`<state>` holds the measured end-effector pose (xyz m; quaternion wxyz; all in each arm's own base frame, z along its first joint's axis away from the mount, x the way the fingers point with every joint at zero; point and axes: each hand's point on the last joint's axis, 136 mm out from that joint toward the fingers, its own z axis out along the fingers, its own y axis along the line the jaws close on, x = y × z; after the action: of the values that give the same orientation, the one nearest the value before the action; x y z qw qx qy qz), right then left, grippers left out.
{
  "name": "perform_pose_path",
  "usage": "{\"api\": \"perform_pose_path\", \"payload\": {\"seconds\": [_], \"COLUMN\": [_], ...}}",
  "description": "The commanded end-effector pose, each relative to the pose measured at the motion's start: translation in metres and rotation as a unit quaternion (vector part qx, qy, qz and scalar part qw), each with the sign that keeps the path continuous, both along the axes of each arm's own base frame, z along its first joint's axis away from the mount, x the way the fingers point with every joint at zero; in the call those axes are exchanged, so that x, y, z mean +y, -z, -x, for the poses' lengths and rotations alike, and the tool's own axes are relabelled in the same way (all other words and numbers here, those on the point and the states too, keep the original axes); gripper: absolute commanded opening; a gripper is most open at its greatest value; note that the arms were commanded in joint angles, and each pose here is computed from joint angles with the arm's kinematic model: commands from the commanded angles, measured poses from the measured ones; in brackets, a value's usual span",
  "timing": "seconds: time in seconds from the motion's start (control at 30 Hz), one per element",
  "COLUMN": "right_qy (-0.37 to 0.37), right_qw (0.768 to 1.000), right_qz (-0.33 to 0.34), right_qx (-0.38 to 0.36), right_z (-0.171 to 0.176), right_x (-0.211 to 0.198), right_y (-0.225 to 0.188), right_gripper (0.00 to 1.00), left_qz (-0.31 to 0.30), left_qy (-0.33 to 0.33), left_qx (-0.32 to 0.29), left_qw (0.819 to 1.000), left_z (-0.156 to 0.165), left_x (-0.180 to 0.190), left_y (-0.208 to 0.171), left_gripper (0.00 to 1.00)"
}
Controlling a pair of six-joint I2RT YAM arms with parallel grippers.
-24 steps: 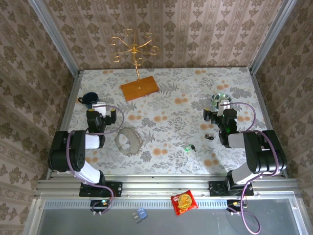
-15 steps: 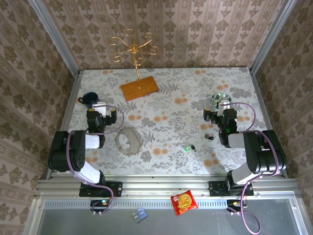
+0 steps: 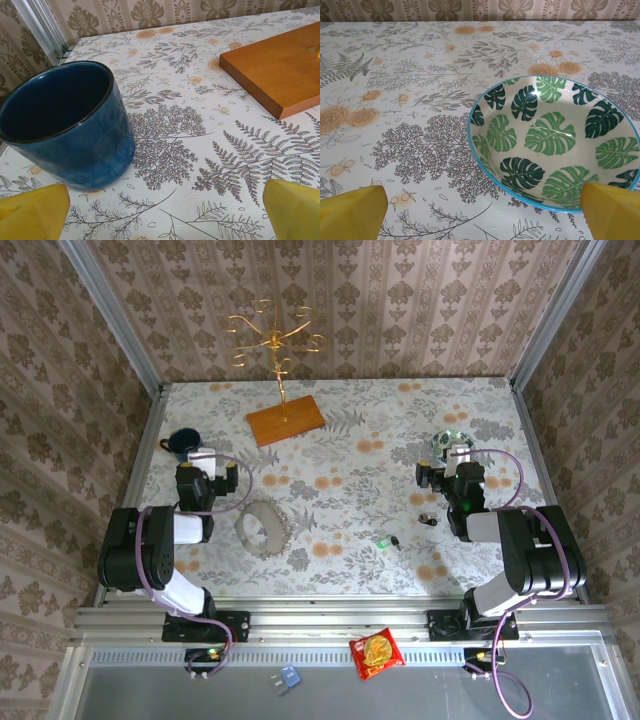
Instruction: Put the keys on the keyring
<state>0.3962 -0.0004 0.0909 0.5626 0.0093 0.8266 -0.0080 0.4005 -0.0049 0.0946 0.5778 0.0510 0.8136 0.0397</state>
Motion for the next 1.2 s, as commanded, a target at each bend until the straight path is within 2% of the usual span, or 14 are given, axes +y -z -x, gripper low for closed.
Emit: {"api": "perform_pose_path", "payload": {"seconds": [0.0,0.23,0.33,0.43,0.6,0.73,0.93,1.07,1.17], "right_qy": [0.005,0.005,0.000,-0.003,0.013,0.028,0.032,-0.006,-0.057], "right_qw": [1.000,1.000,1.000,1.000,1.000,0.996,0.977,0.968,0.958], "right_qz": [-0.008,-0.008,-0.007,-0.005,-0.011,-0.069,-0.169,-0.158,-0.155], "right_qx": [-0.007,-0.009,-0.010,-0.016,0.016,0.048,0.124,0.193,0.236], "right_z": [-0.004,-0.004,-0.004,0.000,0.008,0.019,0.038,0.051,0.061], "right_x": [-0.001,-0.001,0.000,0.002,0.003,0.011,0.050,0.094,0.137], "right_y": [-0.005,-0.006,-0.007,-0.020,-0.058,-0.071,-0.060,-0.043,-0.036], "right_gripper": [1.00,1.00,1.00,0.99,0.96,0.93,0.86,0.82,0.79], "left_qz": [0.009,0.009,0.008,0.009,0.006,0.072,0.151,0.216,0.234], "left_qy": [0.002,0.004,0.005,0.002,-0.001,-0.003,0.027,0.014,0.010], "left_qx": [0.000,-0.004,-0.028,-0.053,-0.065,-0.076,-0.014,0.050,0.110], "left_qw": [1.000,1.000,1.000,0.999,0.998,0.994,0.988,0.975,0.966], "left_z": [0.000,0.001,0.007,0.018,0.027,0.031,0.040,0.051,0.066], "left_x": [0.000,-0.001,-0.001,0.000,-0.003,-0.008,-0.040,-0.064,-0.086], "left_y": [-0.001,-0.002,-0.008,-0.023,-0.063,-0.094,-0.091,-0.067,-0.047], "left_gripper": [1.00,1.00,1.00,1.00,1.00,1.00,0.97,0.92,0.90]}}
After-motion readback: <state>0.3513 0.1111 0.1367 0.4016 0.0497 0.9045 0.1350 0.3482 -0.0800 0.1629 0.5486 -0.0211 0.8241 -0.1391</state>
